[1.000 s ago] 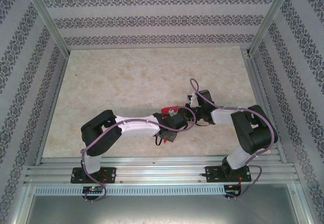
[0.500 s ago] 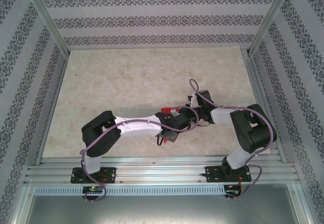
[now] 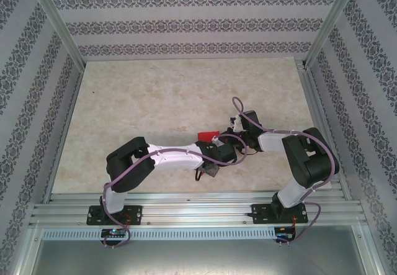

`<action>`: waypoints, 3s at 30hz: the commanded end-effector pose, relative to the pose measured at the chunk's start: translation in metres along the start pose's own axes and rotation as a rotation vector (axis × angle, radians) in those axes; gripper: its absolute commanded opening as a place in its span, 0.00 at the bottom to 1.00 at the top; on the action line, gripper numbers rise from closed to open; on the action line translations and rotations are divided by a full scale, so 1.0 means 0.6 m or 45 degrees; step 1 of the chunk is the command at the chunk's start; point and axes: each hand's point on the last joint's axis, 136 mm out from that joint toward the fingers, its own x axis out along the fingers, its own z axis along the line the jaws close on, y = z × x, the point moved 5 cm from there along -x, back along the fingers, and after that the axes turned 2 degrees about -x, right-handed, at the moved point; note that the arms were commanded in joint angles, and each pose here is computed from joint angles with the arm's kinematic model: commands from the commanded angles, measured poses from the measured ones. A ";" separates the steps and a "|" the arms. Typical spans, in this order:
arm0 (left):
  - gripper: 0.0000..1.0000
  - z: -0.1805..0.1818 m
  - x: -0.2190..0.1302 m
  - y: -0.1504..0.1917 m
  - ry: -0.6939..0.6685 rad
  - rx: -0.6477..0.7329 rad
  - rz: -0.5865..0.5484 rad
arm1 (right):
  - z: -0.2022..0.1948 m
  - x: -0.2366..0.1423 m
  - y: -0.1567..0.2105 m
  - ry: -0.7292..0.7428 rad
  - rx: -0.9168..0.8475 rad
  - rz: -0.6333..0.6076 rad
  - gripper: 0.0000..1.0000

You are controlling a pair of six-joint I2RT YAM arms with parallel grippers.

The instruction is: Fold a paper plane with a square sheet of paper (fold left side to right side)

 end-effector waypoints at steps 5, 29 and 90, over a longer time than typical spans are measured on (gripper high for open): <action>0.30 -0.003 -0.002 -0.006 -0.037 -0.006 -0.024 | 0.015 0.002 0.000 -0.018 -0.045 0.011 0.03; 0.13 0.019 -0.030 -0.044 0.618 -0.295 -0.104 | 0.019 -0.102 -0.002 -0.016 -0.142 -0.184 0.59; 0.45 0.130 -0.043 -0.028 0.970 -0.655 -0.155 | -0.001 0.052 0.044 0.092 -0.065 0.056 0.35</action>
